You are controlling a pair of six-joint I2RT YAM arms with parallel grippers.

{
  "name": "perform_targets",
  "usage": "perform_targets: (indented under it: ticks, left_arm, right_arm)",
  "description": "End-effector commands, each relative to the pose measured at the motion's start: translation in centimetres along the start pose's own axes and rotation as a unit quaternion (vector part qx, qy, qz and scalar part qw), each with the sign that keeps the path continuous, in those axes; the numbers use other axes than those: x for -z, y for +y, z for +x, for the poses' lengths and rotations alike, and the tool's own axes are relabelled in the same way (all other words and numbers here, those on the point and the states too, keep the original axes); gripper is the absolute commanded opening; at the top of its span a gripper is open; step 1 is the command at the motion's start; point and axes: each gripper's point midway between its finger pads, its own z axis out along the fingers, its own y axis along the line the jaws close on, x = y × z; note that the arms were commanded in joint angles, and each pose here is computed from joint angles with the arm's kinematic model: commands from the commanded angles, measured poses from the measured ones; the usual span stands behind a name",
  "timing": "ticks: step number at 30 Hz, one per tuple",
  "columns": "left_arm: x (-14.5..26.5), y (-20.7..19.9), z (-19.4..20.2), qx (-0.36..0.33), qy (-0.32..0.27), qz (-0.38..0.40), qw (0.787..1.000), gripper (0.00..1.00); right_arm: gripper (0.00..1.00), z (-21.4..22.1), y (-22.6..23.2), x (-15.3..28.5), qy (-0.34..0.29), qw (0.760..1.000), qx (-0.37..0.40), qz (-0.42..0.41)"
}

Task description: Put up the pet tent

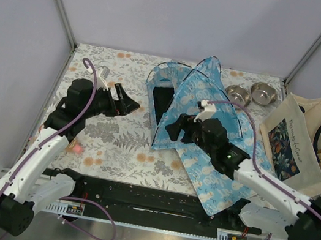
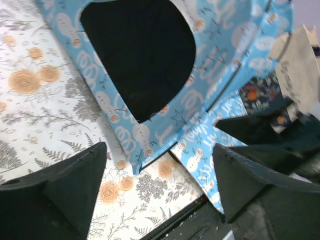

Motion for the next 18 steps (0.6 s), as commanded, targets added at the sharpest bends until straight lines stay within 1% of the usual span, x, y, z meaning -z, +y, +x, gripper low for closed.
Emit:
perform_targets:
  ticks: [1, 3, 5, 7, 8, 9, 12, 18]
  left_arm:
    - [0.8, 1.9, -3.8, -0.035, -0.077, -0.072, 0.994, 0.99]
    - [1.3, 2.2, -4.2, -0.046, -0.089, -0.087, 0.991, 0.99]
    - [2.0, 2.5, -4.8, -0.053, -0.102, -0.102, 0.988, 0.99]
    - [2.7, 2.6, -5.0, -0.061, -0.111, -0.112, 0.986, 0.99]
    - [3.0, 2.7, -5.0, -0.065, -0.114, -0.117, 0.984, 0.99]
    - [3.3, 2.7, -4.9, -0.064, -0.115, -0.119, 0.984, 0.99]
    - [4.0, 2.7, -4.3, -0.066, -0.113, -0.118, 0.984, 0.99]
    - [4.9, 3.1, -2.4, -0.055, -0.106, -0.111, 0.987, 0.99]
  right_arm:
    - [0.86, -6.0, -2.8, 5.2, -0.081, 0.989, 0.036, 0.120]
    - [0.86, -8.4, -3.1, 6.5, -0.105, 0.981, 0.032, 0.160]
    - [0.86, -9.9, -3.3, 6.8, -0.112, 0.974, 0.029, 0.193]
    - [0.85, -11.8, -2.6, 6.4, -0.122, 0.971, 0.030, 0.201]
    - [0.85, -11.8, -2.6, 5.9, -0.120, 0.970, 0.032, 0.207]
    - [0.83, -12.8, -2.1, 5.5, -0.127, 0.970, 0.029, 0.207]
    - [0.78, -14.1, -1.4, 3.7, -0.121, 0.967, 0.027, 0.225]
    - [0.72, -15.4, -0.4, -0.7, -0.119, 0.956, 0.052, 0.264]
